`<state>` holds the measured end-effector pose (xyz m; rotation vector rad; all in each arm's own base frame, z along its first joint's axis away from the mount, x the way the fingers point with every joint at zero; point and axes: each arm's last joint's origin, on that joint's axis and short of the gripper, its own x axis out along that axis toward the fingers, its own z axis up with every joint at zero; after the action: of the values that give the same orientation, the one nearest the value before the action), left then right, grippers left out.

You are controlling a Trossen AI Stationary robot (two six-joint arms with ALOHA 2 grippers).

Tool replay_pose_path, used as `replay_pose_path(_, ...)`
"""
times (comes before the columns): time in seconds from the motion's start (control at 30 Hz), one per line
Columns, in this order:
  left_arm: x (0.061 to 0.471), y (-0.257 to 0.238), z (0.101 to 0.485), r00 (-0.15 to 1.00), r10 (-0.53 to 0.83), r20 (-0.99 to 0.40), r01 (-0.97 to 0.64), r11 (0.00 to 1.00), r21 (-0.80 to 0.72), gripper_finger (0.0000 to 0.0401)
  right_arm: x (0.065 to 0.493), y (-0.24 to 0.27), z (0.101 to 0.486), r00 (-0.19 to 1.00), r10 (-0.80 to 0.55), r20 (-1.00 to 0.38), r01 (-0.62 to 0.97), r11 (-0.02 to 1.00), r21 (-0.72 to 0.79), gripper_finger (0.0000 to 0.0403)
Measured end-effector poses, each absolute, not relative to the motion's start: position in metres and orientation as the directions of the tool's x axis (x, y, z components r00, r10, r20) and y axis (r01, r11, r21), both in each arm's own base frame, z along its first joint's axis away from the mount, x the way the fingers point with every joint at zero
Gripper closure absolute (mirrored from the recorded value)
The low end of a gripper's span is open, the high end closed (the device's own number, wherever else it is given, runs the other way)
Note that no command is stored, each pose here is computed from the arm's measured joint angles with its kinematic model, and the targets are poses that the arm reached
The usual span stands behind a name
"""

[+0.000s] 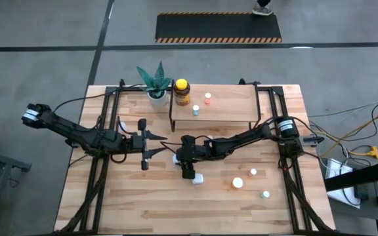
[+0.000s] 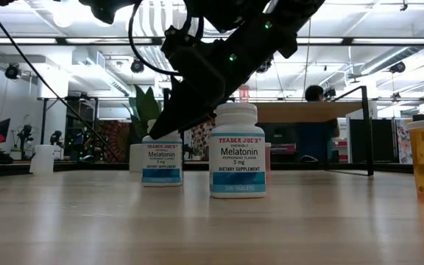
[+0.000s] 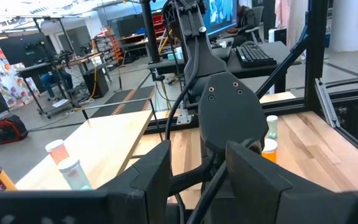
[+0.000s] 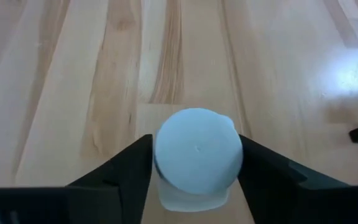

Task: Pick and place medicine bottles onto shelf by color
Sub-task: Put the top blue and white medicine bottle on the shelf

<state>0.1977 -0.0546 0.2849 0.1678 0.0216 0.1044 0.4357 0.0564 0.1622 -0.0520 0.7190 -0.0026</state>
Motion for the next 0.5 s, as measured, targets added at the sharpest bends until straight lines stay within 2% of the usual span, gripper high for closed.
replay_pose_path(0.2,0.198,-0.055,0.285,0.994,0.105,-0.013,-0.102,0.981,0.168,0.0264,0.435,0.056,0.164,0.753,-0.019,-0.657,-0.028,0.998,-0.061,0.024)
replay_pose_path(0.5,0.198,-0.055,0.286,0.995,0.103,-0.001,-0.101,0.982,0.161,0.0264,0.42,0.06,0.209,0.766,0.136,-0.629,-0.178,0.984,-0.005,0.0228)
